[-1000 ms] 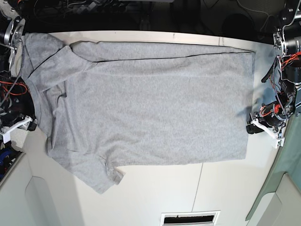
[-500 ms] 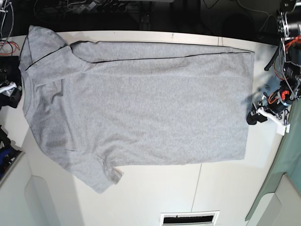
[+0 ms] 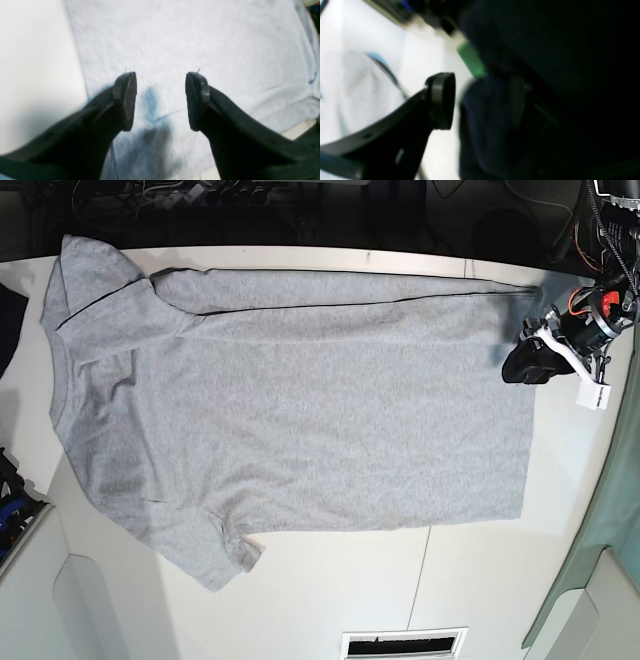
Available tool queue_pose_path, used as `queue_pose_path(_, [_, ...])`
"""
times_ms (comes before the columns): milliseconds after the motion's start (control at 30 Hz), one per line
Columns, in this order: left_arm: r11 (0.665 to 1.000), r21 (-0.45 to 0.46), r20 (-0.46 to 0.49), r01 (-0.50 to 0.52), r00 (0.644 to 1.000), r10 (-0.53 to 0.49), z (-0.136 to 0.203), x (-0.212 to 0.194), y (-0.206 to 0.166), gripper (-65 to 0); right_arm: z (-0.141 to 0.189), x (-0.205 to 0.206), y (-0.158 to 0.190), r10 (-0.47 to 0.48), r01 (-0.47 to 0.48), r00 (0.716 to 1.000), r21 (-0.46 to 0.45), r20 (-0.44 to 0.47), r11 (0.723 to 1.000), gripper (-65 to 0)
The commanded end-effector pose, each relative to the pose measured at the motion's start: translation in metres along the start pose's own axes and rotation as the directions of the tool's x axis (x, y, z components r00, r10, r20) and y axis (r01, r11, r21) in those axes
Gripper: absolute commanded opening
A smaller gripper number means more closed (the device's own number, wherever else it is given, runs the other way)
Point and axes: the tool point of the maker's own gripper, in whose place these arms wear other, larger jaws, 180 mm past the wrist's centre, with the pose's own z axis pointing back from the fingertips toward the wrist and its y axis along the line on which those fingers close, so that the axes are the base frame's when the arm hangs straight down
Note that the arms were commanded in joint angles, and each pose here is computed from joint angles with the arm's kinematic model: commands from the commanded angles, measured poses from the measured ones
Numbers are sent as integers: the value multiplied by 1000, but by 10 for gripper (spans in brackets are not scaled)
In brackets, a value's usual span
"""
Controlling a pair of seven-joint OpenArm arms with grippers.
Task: Layout the t-shirt on the table in an organized manner, then fold the t-shirt properly
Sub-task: 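Grasp the shirt's side edge with both grippers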
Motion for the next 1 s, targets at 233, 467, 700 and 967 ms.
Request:
queue_pose_path(233, [999,-14,94,32,995,-31,-1,40,-3,-313,-25,50,64,-65,50,990,119,123,992,-318])
queue_pose_path(467, [995,61,91,80,992,-85,-5,53,9,-312,-59,29,116,20,-25,998,79,58,997,-318])
queue_pose_path(700, [978,194,127,78,986,-104,-14,86,38,-313,-82,7,155,280,-280,960,-42,4,959,-318])
queue_pose_path(967, [965,262,60,-19,998,3,-54,74,83,-312,-90,-21,166,360,-362,931,-25,-63,932,-318])
